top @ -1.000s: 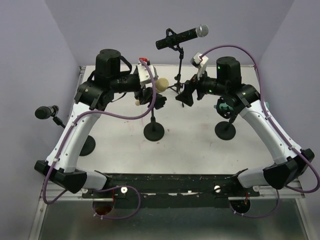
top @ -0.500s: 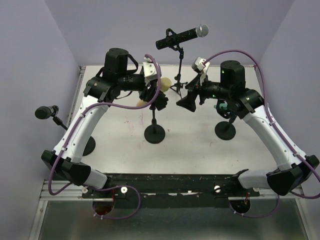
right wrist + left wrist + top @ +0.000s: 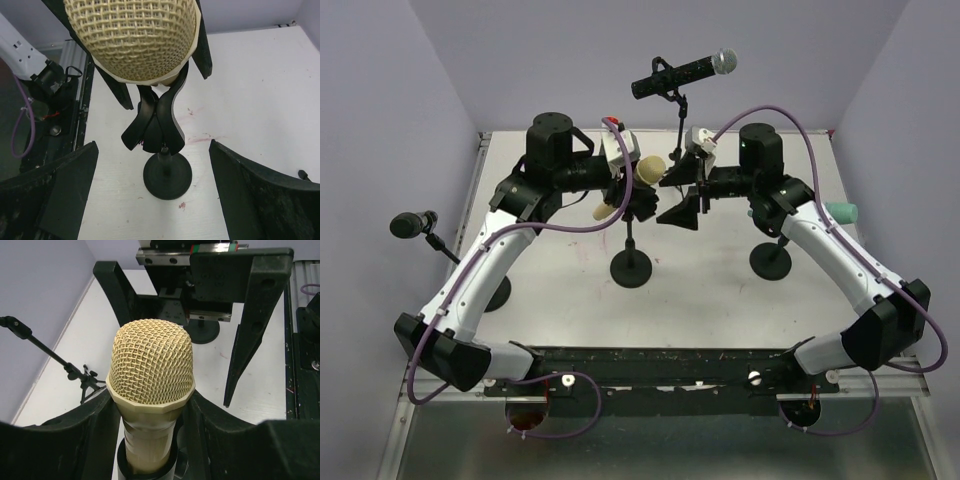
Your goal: Remove the microphone from the stand
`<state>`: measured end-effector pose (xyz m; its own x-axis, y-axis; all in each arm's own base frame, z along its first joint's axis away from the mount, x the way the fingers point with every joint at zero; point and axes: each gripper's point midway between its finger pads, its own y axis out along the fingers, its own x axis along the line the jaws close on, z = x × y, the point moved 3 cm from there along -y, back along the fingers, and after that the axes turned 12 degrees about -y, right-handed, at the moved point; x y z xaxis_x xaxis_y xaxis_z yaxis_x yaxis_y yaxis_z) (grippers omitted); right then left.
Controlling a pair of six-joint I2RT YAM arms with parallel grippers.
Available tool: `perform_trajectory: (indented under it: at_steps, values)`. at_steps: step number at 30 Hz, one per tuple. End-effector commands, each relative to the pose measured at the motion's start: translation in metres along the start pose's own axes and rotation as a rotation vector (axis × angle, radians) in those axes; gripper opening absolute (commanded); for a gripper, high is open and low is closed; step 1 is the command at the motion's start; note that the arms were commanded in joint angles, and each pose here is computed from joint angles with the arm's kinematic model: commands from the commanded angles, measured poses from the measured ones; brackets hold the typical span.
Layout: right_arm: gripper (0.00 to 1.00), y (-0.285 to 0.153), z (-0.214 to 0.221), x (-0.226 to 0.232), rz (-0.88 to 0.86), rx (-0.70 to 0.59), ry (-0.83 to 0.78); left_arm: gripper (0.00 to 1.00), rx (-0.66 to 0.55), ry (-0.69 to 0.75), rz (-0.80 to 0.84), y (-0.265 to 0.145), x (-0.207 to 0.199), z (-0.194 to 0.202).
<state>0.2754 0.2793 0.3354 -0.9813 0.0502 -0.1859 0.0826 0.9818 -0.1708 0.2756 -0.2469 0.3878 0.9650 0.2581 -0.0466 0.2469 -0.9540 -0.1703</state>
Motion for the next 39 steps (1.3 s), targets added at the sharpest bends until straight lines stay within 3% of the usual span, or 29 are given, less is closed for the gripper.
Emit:
perform_trajectory:
  at_steps: [1, 5, 10, 12, 29, 39]
  values:
    - [1.0, 0.011, -0.006, 0.005, -0.09, -0.105, -0.113, 0.25, -0.058, 0.058, 0.002, -0.003, -0.014, -0.016]
    - [1.0, 0.015, 0.0, 0.0, -0.04, -0.133, -0.11, 0.32, -0.053, 0.053, -0.004, -0.003, -0.019, -0.013]
    - [1.0, 0.024, 0.009, 0.005, -0.015, -0.163, -0.084, 0.69, -0.033, 0.033, -0.063, -0.003, -0.015, -0.009]
    - [1.0, 0.026, 0.012, 0.009, -0.023, -0.169, -0.084, 0.73, -0.021, 0.036, -0.067, -0.004, -0.017, -0.006]
    - [0.98, 0.024, 0.013, 0.015, 0.096, -0.194, -0.065, 0.73, 0.06, 0.021, 0.016, 0.001, -0.026, 0.0]
    - [0.95, 0.03, 0.013, 0.015, 0.13, -0.201, -0.023, 0.67, 0.069, 0.028, 0.019, 0.003, -0.023, 0.001]
